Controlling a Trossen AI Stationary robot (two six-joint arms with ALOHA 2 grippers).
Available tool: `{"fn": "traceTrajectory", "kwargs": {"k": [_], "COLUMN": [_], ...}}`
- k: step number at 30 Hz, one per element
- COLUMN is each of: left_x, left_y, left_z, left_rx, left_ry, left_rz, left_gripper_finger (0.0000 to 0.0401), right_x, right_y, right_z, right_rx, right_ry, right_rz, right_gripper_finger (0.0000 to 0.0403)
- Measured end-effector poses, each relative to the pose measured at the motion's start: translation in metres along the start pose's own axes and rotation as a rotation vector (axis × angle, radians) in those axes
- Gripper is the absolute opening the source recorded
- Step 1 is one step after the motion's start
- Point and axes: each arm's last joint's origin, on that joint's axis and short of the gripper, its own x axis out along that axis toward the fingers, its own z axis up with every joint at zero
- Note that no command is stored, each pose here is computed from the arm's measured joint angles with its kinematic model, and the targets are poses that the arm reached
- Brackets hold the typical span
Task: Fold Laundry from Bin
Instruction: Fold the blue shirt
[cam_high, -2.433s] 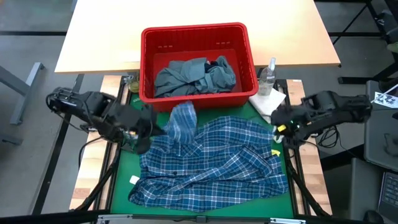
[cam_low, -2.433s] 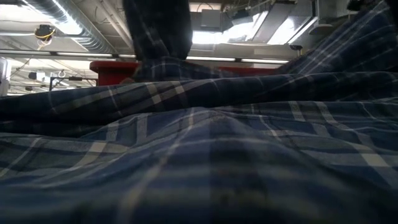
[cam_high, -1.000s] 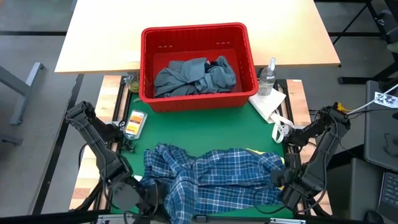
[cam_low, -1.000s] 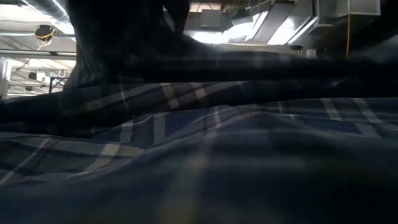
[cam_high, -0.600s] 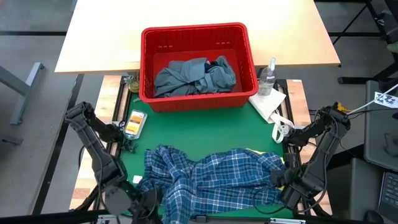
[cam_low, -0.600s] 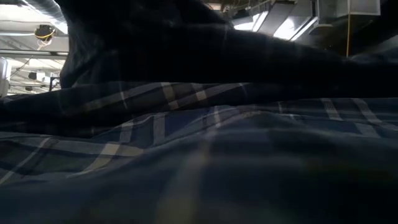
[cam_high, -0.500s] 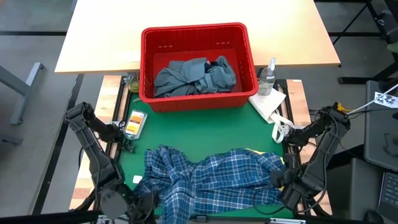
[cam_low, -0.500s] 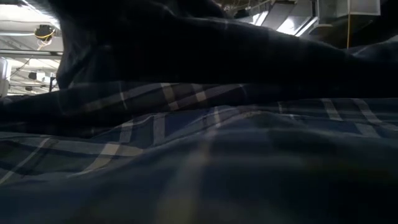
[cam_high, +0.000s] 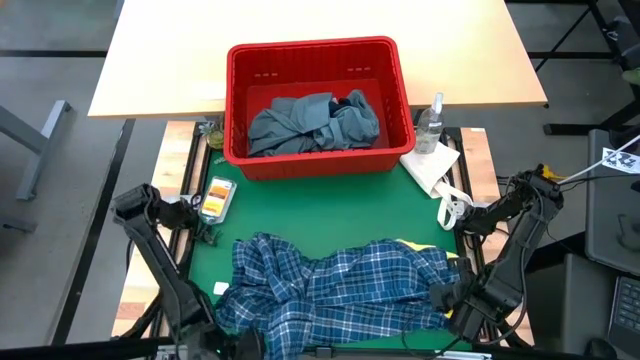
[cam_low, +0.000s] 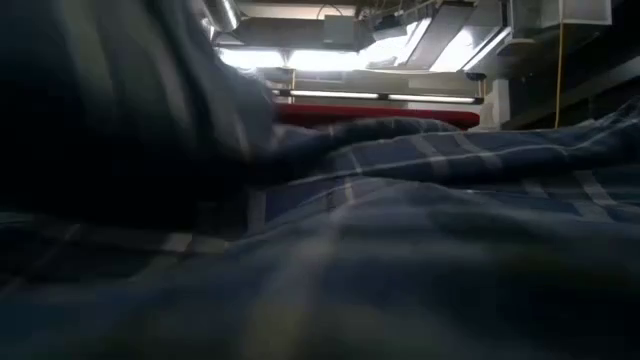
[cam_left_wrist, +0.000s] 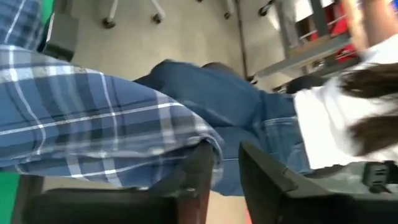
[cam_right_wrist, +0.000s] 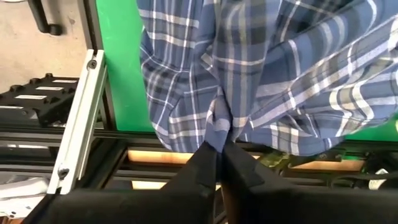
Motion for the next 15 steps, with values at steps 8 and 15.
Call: {"fn": "traceTrajectory", "kwargs": {"k": [8, 15], "left_x": [0.029, 0.03], "left_y": [0.018, 0.017], "left_z": [-0.007, -0.011], "left_rx": [0.005, -0.005], "left_ry": [0.025, 0.148], "left_rz": [0.078, 0.021], "left_gripper_finger": [0.0148, 0.0162], "right_x": [0.006, 0.015], "right_y": [0.003, 0.008], "right_z": [0.004, 0.007], "right_rx": [0.023, 0.028], "right_ry": [-0.011, 0.046], "right_rz": [-0.029, -0.031], "right_gripper_finger": [0.0121, 0.0172]}}
